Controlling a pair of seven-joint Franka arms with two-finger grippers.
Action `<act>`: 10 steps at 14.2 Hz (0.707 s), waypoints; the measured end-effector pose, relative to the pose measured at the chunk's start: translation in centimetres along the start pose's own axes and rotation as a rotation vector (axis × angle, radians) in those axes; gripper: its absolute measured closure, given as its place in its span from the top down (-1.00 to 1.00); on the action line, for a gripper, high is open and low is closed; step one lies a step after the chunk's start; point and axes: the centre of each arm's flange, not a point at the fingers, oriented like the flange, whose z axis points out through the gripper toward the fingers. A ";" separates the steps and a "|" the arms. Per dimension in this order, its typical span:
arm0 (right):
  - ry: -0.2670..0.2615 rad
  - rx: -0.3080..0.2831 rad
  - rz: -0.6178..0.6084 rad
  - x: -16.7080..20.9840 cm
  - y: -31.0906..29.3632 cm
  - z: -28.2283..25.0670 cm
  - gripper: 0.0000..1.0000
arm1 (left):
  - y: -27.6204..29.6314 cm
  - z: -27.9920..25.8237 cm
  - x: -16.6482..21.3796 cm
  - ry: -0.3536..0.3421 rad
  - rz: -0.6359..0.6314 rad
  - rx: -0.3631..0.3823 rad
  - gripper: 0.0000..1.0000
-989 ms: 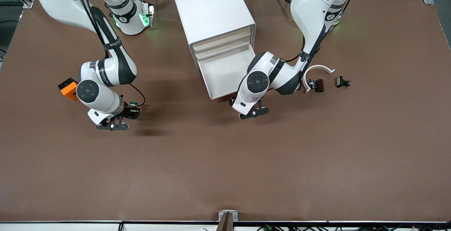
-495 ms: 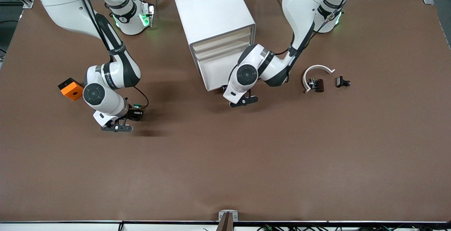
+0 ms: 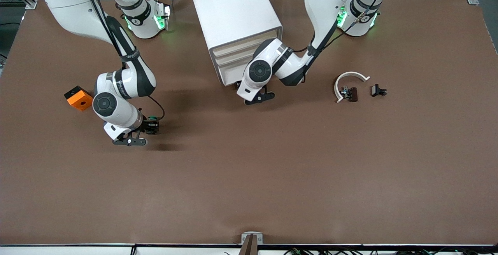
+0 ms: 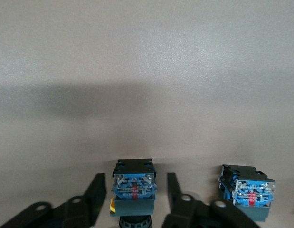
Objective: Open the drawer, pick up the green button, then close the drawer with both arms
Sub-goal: 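Set the button beside the red button while the left gripper pushes the drawer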
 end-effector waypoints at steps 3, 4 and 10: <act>0.014 0.002 0.002 0.3 0.1 -1.2 0.89 | 0.3 1.1 -2.0 -0.024 -0.016 0.014 1.00; 0.011 0.001 0.003 0.4 0.1 -2.2 1.00 | 0.4 1.2 -2.5 -0.029 -0.022 0.016 1.00; 0.013 -0.005 0.006 -0.9 0.6 -14.1 1.00 | 0.7 1.4 -3.3 -0.037 -0.025 0.015 1.00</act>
